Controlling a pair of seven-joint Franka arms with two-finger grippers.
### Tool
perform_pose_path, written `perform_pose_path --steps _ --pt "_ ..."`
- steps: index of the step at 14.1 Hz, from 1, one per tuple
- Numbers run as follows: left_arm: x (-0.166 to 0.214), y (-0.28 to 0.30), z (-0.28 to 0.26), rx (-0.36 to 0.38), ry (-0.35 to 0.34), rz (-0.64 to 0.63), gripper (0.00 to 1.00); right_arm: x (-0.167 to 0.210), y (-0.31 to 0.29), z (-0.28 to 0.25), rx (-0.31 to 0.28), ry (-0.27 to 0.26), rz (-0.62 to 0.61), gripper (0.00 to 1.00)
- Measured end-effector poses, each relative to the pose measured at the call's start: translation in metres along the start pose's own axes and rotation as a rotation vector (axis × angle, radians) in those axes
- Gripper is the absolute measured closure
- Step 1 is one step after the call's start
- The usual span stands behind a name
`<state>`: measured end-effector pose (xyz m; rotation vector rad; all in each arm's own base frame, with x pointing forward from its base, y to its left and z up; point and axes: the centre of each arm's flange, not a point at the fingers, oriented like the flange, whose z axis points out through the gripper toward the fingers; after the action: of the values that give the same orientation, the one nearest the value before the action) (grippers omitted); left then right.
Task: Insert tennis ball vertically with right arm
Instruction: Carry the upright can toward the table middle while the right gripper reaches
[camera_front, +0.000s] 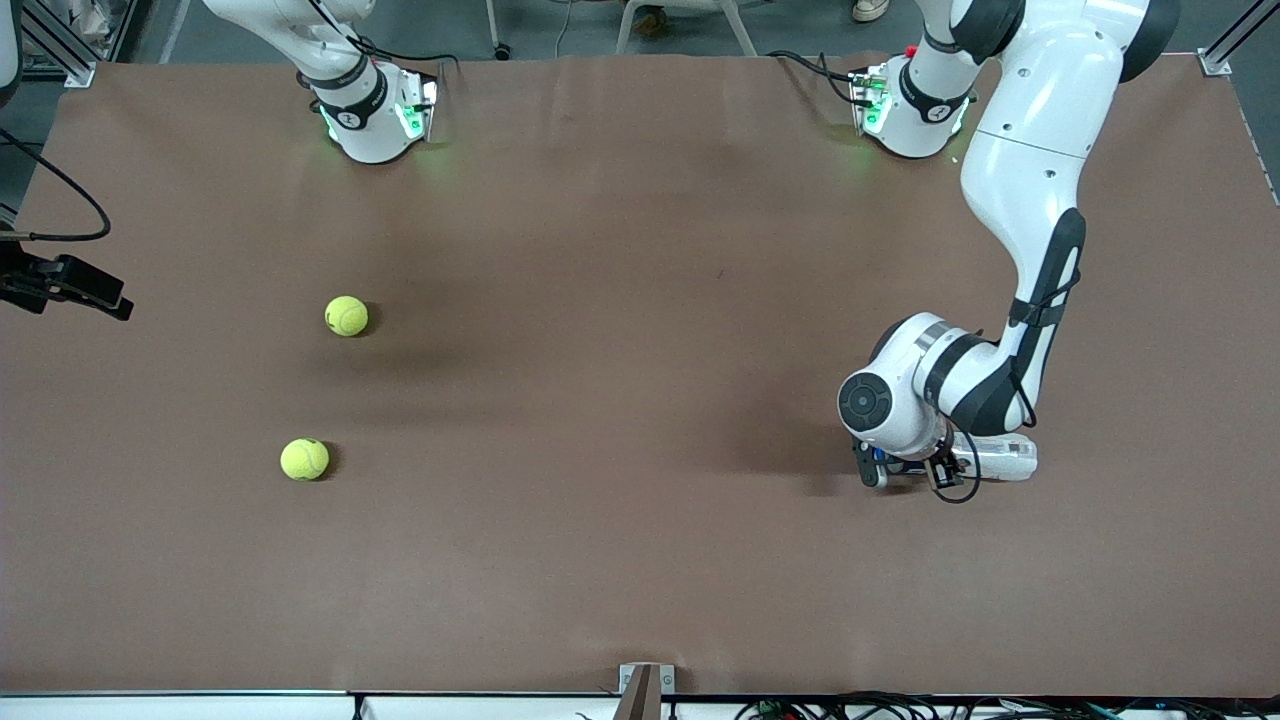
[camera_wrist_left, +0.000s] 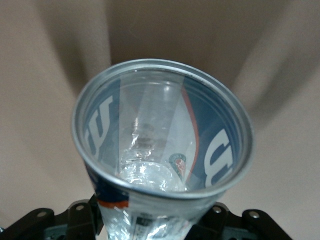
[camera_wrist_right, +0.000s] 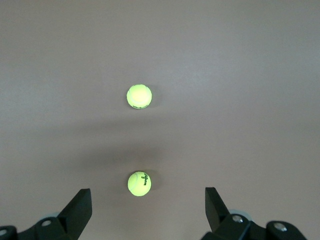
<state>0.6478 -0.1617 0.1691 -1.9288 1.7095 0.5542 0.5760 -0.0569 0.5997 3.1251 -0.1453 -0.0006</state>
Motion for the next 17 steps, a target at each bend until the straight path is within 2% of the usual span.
perform_pose_path --steps 3,5,10,15,17 --pt "0.009 0.000 -0.016 -0.017 0.064 -0.018 0.34 0.000 -0.001 0.000 0.000 -0.001 -0.001 0.00" --pt "0.023 0.005 -0.037 -0.053 0.141 -0.033 0.34 0.001 -0.001 0.002 0.000 -0.004 -0.001 0.00" --pt "0.063 0.017 -0.113 -0.164 0.424 -0.030 0.34 0.010 -0.003 0.021 -0.003 -0.035 -0.003 0.00" --pt "0.085 0.026 -0.194 -0.215 0.657 0.002 0.34 0.012 -0.003 0.026 -0.004 -0.042 -0.004 0.00" --pt "0.096 0.035 -0.229 -0.244 0.783 0.016 0.34 0.012 -0.004 0.026 -0.004 -0.042 -0.006 0.00"
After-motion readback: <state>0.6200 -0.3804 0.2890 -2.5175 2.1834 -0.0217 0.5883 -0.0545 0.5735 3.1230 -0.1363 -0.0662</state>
